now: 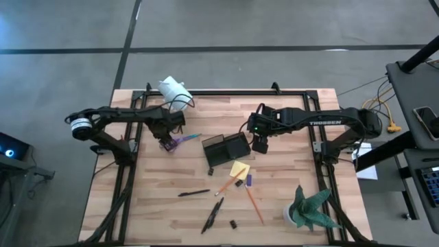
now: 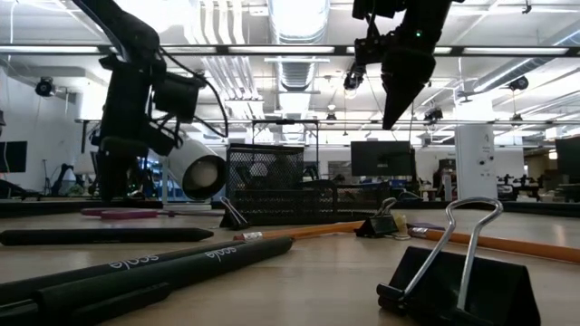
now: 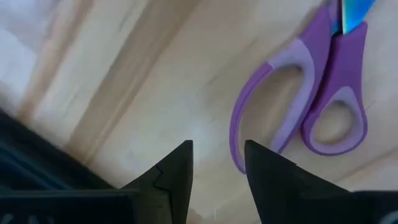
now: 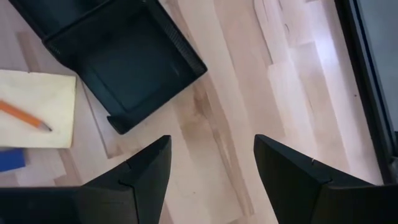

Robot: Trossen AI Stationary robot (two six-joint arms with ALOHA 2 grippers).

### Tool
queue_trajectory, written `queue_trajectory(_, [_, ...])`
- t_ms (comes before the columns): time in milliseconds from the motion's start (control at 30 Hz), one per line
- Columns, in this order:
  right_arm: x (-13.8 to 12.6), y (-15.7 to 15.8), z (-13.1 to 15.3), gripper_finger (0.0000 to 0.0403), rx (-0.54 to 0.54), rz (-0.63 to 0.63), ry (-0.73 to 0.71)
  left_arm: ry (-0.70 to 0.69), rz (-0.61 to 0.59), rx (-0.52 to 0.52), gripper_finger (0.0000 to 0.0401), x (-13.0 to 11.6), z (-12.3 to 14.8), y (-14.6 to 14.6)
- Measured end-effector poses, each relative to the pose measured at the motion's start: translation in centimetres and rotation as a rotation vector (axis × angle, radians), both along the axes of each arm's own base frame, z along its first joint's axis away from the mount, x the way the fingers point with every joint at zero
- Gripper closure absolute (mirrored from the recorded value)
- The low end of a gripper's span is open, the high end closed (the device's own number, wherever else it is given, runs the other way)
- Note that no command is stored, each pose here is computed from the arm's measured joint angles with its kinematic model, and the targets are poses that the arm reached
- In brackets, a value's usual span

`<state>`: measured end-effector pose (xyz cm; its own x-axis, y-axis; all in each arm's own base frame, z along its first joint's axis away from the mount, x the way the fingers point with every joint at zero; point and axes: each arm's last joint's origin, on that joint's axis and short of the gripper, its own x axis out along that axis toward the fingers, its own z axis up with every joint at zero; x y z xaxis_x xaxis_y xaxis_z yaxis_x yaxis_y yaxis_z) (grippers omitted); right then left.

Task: Pick and place office supplies into organizer
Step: Put the purple scissors into the black desk organizer

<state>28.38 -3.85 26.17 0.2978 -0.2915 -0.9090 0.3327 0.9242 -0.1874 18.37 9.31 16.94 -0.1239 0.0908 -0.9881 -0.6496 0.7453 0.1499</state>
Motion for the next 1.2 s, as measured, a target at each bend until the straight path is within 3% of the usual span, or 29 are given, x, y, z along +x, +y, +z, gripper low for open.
queue_trajectory(300, [0.0,0.0,0.0,0.0181,0.005,-0.018,-0.006,-0.078,-0.055,0.002,0.0281,0.7,-0.3,0.2])
queue_trajectory(667, [0.0,0.0,0.0,0.0181,0.001,-0.02,-0.009,-0.037,-0.051,-0.052,0.0281,-0.6,-2.7,-0.8])
queue_trajectory(900, [0.0,-0.1,0.1,0.0181,-0.026,-0.03,-0.016,-0.057,-0.035,-0.067,0.0285,-0.8,-2.6,-1.0])
queue_trajectory(1200, [0.1,-0.1,0.1,0.0181,-0.025,-0.032,-0.021,-0.071,-0.051,-0.079,0.0382,-0.8,-2.9,-1.2])
